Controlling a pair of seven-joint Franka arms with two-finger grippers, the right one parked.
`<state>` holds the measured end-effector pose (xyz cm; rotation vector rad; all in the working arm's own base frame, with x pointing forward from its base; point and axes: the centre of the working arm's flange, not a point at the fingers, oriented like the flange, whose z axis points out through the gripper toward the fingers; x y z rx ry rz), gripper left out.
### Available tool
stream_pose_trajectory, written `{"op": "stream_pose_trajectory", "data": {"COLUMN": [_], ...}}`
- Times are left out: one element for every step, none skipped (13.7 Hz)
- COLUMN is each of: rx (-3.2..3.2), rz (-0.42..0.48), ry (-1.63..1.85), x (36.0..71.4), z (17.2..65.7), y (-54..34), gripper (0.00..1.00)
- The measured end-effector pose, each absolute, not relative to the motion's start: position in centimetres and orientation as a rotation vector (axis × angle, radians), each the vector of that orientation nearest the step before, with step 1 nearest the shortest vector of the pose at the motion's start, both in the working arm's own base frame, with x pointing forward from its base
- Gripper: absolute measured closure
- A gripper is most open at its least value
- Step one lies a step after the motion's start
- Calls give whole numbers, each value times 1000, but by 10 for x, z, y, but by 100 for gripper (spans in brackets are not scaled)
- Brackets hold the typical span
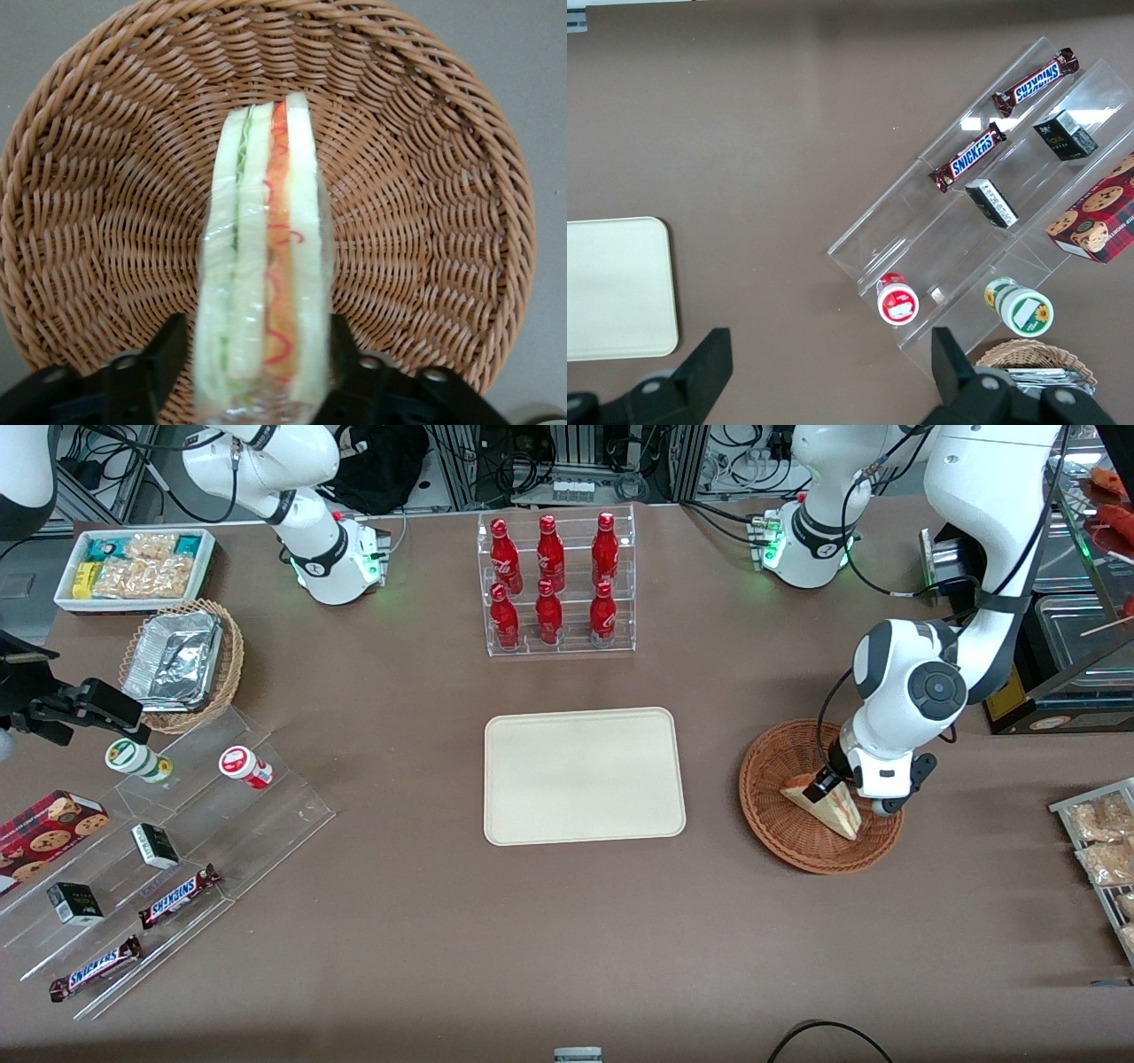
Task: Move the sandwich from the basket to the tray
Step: 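Lower the open left gripper around the wrapped sandwich in the basket, then close the left gripper on the sandwich and lift it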
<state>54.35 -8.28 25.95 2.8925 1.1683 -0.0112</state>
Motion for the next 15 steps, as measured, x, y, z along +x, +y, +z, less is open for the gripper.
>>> {"op": "stream_pose_trajectory", "data": {"rx": [2888, 2883, 2882, 2888, 2897, 2910, 2925, 2948, 2978, 3009, 3034, 3055, 3075, 3111, 3162], "rz": [0, 12, 14, 1, -20, -47, -76, -108, -136, -146, -143, -137, -130, -118, -95], "ry": [1169, 1169, 1171, 1174, 1178, 1182, 1181, 1162, 1124, 1063, 999, 939, 877, 803, 719], "x": [547, 551, 556, 561, 566, 572, 577, 581, 582, 582, 578, 571, 562, 551, 540], "z": [263, 268, 274, 282, 291, 305, 323, 343, 365, 385, 401, 412, 417, 415, 410], "y": [-83, -82, -82, -82, -83, -83, -86, -95, -113, -139, -170, -201, -232, -259, -283], "gripper": [47, 56, 65, 71, 77, 82, 85, 85, 85, 86, 86, 86, 86, 86, 86]}}
